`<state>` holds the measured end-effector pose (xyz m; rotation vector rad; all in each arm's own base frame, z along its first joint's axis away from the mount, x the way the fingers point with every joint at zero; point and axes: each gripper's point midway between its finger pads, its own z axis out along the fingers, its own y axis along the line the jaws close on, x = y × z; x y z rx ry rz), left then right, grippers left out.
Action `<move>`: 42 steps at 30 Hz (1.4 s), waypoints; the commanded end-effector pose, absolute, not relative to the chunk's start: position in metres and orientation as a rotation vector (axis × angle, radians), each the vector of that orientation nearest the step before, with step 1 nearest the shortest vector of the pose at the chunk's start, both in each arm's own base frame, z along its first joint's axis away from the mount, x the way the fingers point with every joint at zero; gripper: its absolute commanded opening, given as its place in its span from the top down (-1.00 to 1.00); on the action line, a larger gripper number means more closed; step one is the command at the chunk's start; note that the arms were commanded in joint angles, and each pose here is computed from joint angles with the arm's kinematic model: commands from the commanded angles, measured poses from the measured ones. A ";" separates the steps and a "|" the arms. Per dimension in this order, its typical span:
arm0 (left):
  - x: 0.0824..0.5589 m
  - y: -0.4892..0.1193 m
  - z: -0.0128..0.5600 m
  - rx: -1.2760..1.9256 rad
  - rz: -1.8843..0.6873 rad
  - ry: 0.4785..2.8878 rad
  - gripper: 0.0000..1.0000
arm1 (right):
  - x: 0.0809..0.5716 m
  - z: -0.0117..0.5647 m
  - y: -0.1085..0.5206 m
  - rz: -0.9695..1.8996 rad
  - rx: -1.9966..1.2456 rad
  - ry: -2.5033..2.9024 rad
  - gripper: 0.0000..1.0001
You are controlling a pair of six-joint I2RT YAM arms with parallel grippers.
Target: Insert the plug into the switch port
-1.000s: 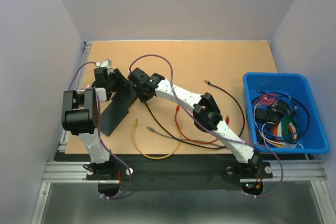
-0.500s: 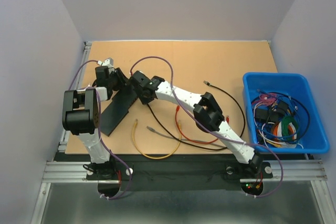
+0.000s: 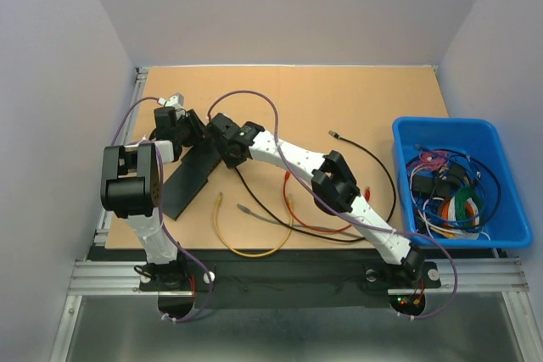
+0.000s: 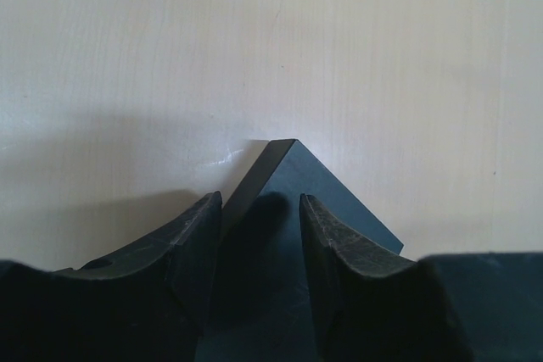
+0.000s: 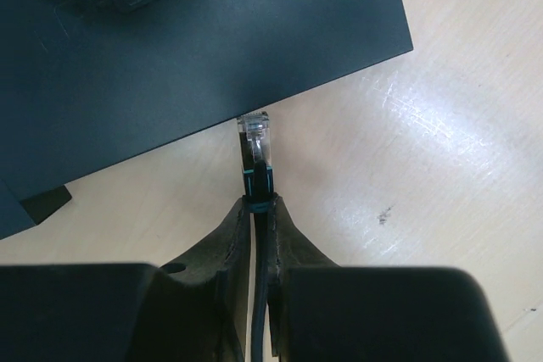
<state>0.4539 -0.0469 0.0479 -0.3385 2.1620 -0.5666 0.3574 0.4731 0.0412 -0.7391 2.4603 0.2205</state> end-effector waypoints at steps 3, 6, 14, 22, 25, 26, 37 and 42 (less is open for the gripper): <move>0.464 -0.065 0.067 -0.239 -0.617 2.127 -0.03 | 0.357 0.049 0.494 0.293 -0.732 2.432 0.99; 0.464 -0.067 0.067 -0.233 -0.616 2.128 -0.03 | 0.358 0.048 0.490 0.271 -0.731 2.432 0.99; 0.464 -0.072 0.067 -0.211 -0.627 2.130 -0.01 | 0.359 0.040 0.471 0.165 -0.725 2.445 0.99; 0.464 -0.078 0.069 -0.179 -0.633 2.127 0.00 | 0.376 0.054 0.472 0.190 -0.663 2.418 0.99; 0.464 -0.080 0.068 -0.175 -0.640 2.132 0.03 | 0.378 0.061 0.476 0.212 -0.650 2.407 0.99; 0.464 -0.079 0.067 -0.178 -0.638 2.134 0.03 | 0.380 0.062 0.474 0.206 -0.639 2.405 0.99; 0.464 -0.097 0.072 -0.094 -0.664 2.131 0.10 | 0.372 0.063 0.479 0.262 -0.708 2.414 0.99; 0.463 -0.102 0.067 -0.073 -0.676 2.149 0.16 | 0.374 0.081 0.481 0.282 -0.736 2.365 0.99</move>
